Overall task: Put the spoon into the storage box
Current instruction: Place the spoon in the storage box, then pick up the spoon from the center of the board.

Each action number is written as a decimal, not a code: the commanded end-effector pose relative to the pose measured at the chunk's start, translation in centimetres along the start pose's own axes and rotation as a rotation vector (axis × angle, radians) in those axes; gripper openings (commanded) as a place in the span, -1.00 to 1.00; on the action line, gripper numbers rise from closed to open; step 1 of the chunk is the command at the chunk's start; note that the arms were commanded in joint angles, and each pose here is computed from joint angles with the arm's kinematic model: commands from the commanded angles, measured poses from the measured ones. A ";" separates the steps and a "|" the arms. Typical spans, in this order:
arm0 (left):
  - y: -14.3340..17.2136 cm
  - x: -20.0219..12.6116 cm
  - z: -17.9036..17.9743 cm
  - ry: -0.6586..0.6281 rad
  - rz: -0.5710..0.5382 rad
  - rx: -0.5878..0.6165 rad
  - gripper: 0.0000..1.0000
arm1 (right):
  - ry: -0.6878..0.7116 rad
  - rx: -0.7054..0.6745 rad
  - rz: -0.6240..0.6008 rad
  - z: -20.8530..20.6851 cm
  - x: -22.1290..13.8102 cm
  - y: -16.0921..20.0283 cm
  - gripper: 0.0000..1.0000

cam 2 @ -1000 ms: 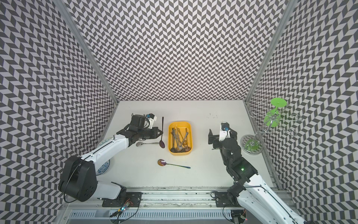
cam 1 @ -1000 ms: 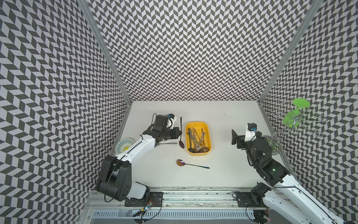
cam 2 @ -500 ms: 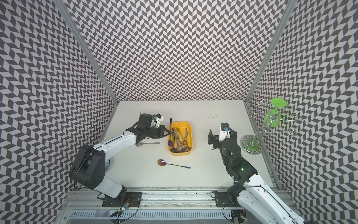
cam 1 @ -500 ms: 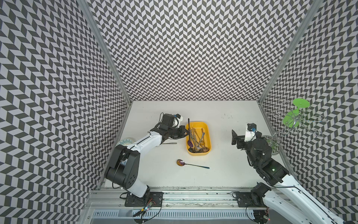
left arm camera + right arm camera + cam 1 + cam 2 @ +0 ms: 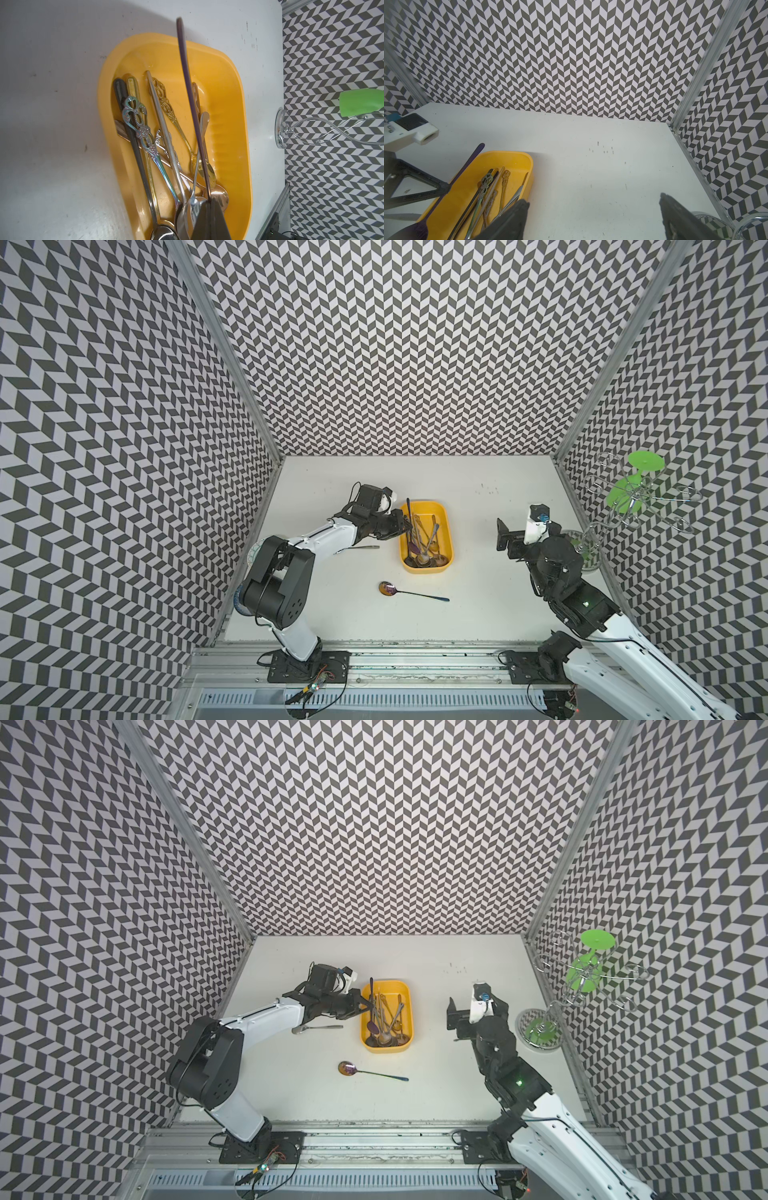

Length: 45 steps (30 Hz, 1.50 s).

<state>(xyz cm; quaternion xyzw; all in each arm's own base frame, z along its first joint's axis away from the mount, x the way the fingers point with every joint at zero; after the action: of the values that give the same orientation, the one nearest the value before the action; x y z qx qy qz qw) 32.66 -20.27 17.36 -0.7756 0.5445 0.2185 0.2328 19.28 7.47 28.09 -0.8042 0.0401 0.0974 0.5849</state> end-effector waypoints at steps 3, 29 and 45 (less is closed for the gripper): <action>0.1 -1.7 -1.9 0.046 -0.046 0.072 -0.30 | 0.008 0.016 -0.040 0.0 0.0 -0.4 0.99; -0.4 -15.5 -1.6 0.112 -0.440 0.558 0.64 | -0.457 -0.117 0.008 4.4 -0.6 -3.6 0.90; 4.5 -12.9 2.1 -0.070 0.011 0.860 0.70 | -0.421 -0.188 -0.031 4.8 -1.0 -3.0 0.93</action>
<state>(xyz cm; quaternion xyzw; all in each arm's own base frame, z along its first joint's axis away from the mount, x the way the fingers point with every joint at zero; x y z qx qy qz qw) 24.73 -10.78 23.63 -0.6504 0.5447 -0.0142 0.5292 18.19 13.08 29.18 -0.8120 -0.0943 0.2926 0.4961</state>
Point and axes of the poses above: each gripper's point midway between its finger pads, its own x axis out along the fingers, its own z axis along the line the jaws close on, y = z × x, the point moved 9 cm from there along -x, back along the fingers, and after that the axes turned 14 degrees about -x, right-handed, at the moved point
